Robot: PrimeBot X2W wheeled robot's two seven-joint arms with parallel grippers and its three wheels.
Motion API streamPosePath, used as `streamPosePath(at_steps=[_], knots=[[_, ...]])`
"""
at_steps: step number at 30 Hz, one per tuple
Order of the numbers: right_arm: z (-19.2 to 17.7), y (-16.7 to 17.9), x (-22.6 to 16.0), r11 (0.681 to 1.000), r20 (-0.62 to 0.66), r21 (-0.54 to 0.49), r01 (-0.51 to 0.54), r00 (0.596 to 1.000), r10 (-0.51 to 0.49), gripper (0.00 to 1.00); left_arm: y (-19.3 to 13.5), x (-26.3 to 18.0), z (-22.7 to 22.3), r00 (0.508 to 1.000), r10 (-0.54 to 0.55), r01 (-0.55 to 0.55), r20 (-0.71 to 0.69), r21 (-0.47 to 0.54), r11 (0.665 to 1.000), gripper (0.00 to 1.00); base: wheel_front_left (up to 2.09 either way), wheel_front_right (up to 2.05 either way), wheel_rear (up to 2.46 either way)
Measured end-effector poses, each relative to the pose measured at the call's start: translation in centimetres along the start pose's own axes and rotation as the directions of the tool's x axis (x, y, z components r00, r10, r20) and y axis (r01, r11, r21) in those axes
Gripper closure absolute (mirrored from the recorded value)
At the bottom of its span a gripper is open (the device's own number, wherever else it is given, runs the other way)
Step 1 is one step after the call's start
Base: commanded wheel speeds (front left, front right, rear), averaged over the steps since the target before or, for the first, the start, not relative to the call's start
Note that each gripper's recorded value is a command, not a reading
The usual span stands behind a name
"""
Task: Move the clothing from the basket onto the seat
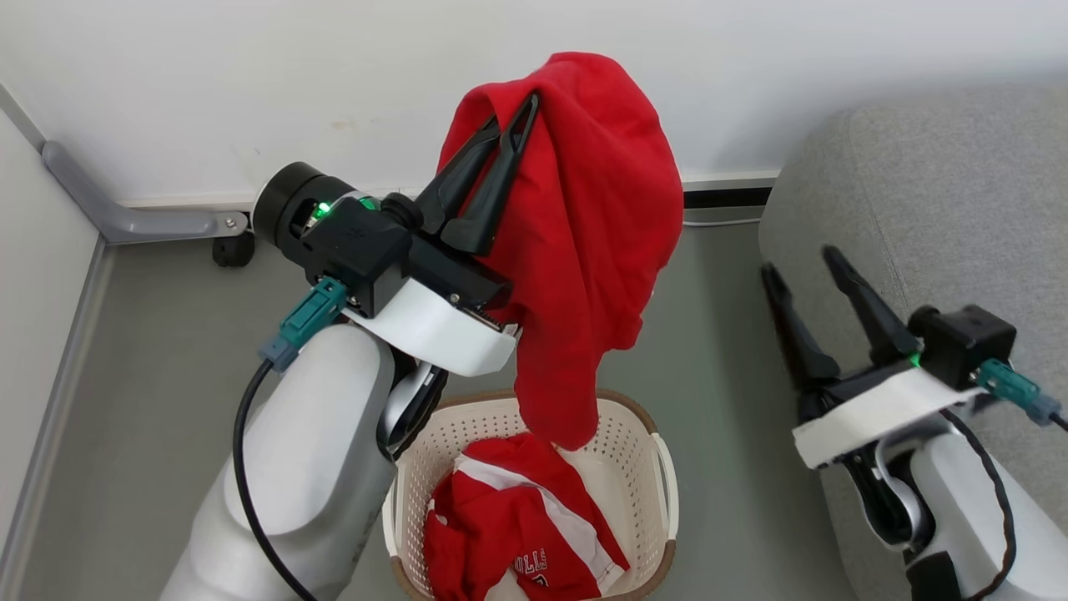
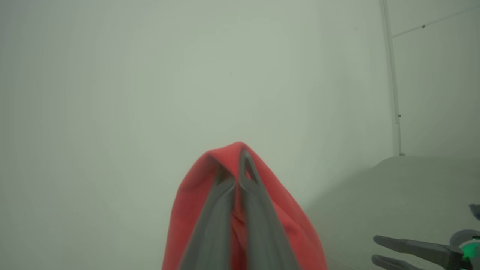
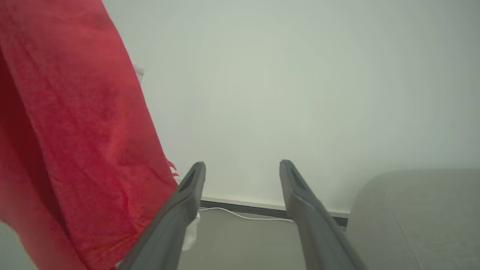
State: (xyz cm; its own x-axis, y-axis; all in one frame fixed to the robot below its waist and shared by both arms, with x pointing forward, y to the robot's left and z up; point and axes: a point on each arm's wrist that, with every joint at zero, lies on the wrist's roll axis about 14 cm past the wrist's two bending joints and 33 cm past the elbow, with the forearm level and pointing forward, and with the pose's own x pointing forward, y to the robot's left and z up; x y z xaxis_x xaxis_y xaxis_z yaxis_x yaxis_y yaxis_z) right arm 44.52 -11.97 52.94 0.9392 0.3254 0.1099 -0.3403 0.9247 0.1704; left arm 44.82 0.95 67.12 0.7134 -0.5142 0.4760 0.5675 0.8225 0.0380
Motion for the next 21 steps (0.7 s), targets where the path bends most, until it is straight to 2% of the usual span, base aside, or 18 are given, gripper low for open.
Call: streamPosePath(at_steps=[4,9,16,21], knots=[[2.4,3.2,1.3,0.989,0.048,-0.023,-0.144,0.988,0.145,0.0,-0.1,0.1,-0.3,1.0,-0.003,0.003,-0.003,-0.007,1.0,1.0,0.0,0.0,0.0],[3.5,6.4,1.9,0.946,0.032,-0.092,-0.312,0.948,0.316,0.0,-0.5,0.1,-0.3,1.0,-0.014,0.014,-0.003,-0.011,1.0,1.0,0.0,0.0,0.0],[2.9,8.9,2.4,0.878,-0.055,-0.131,-0.461,0.887,0.458,0.0,-1.6,-0.3,-0.4,0.999,-0.043,0.043,-0.01,-0.016,0.999,1.0,0.0,0.0,0.0],[2.6,10.6,3.0,0.845,-0.081,-0.123,-0.521,0.854,0.514,0.0,-2.1,-0.7,-0.5,0.998,-0.059,0.059,-0.019,-0.017,0.998,1.0,0.0,0.0,0.0]])
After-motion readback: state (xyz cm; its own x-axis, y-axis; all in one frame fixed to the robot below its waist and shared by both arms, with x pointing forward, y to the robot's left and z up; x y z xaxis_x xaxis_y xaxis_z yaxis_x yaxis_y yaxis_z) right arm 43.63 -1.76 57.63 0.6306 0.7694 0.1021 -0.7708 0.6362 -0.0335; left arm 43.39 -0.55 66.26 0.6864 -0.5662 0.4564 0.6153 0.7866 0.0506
